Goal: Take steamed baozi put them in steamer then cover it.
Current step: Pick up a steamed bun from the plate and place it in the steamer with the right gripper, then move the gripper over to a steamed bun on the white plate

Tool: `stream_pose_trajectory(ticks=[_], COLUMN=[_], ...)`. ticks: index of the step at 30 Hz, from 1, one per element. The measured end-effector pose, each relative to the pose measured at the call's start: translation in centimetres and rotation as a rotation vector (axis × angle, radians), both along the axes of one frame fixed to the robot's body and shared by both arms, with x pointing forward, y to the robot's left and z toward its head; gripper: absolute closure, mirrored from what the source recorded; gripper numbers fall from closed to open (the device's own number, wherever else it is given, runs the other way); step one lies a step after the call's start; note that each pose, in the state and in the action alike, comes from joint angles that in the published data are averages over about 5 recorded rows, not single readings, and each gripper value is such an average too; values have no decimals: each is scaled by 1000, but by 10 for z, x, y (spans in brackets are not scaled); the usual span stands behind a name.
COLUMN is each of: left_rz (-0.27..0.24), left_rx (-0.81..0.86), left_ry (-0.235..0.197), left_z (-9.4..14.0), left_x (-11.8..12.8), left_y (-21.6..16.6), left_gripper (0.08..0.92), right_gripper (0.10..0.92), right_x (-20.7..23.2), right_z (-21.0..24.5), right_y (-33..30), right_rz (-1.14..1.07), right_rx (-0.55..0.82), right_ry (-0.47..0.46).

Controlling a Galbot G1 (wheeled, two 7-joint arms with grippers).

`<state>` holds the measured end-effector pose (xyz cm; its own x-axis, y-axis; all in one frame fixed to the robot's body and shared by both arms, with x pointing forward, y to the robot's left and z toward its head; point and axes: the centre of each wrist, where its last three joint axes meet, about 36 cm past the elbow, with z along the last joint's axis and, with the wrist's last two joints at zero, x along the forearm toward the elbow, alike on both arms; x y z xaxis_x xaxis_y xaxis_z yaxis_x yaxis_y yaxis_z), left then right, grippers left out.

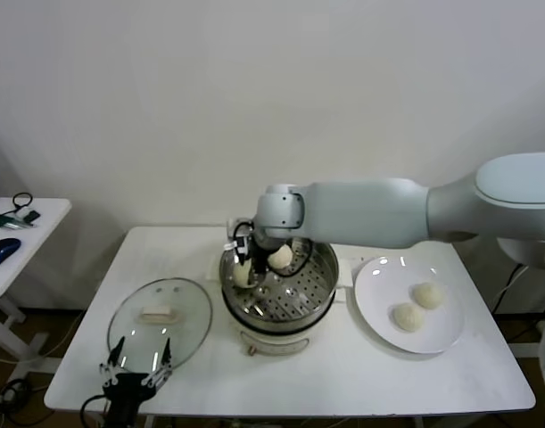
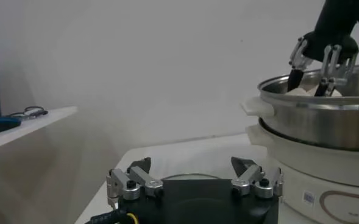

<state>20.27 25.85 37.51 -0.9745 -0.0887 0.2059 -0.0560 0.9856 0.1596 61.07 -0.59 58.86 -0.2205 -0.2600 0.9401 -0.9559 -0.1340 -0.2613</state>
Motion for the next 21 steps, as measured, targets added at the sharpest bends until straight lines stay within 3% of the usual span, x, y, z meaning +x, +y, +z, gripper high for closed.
stream_pose_trajectory(ticks=[5, 11, 21], left_rz=[1, 1, -1], left_rx=[-1, -5, -16], left_ry=[-1, 1, 10], left_z=[0, 0, -2], left_x=[0, 1, 5], left_y=[0, -2, -3], left_gripper=[177, 177, 177], right_gripper=[205, 200, 200], right_x=[0, 6, 14], right_z=[1, 25, 92], right_y=[-1, -25, -158], right_rz=[4, 16, 4], right_rx=[-1, -3, -46], right_ry=[-10, -25, -16])
